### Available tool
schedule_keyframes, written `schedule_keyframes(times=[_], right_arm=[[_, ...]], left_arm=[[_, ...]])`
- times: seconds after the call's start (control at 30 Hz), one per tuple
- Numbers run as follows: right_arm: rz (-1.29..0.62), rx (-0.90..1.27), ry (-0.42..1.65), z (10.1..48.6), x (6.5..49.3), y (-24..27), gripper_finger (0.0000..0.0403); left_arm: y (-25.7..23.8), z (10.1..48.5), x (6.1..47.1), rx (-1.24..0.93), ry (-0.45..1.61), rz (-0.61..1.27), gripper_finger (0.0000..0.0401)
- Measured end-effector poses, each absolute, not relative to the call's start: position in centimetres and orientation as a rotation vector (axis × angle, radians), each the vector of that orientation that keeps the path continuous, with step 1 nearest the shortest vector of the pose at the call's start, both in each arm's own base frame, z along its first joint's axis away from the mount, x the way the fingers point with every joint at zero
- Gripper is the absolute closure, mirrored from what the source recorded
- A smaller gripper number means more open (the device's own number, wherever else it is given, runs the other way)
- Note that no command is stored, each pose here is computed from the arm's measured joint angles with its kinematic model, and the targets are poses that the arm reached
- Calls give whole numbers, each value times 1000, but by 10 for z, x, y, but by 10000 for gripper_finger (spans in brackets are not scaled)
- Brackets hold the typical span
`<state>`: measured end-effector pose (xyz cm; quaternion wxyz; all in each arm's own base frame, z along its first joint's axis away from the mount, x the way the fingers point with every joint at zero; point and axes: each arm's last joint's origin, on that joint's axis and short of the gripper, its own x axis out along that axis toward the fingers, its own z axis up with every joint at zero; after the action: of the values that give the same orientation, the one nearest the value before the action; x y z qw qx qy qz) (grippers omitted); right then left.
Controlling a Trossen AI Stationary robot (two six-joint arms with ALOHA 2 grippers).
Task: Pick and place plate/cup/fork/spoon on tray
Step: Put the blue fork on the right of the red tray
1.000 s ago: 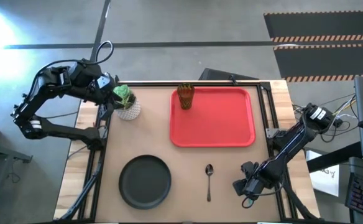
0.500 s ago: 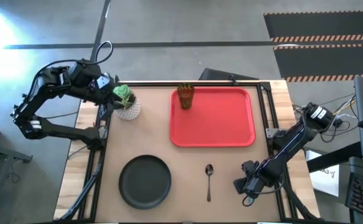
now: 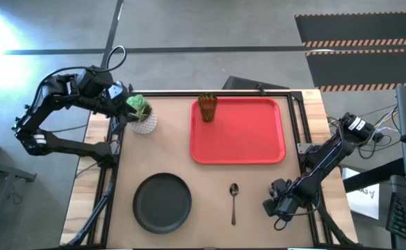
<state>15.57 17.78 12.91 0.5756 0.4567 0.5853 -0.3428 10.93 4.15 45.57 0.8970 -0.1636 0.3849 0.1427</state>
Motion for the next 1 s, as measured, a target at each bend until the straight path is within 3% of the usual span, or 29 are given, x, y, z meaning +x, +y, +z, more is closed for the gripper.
schedule_keyframes(times=[0.37,0.77,1.0], right_arm=[[-858,1037,814,141,176,170,394],[-957,890,687,152,209,126,394],[-1047,782,688,177,201,89,394]], left_arm=[[42,456,109,-339,798,296,254],[42,456,109,-338,799,297,254],[41,456,109,-336,801,300,254]])
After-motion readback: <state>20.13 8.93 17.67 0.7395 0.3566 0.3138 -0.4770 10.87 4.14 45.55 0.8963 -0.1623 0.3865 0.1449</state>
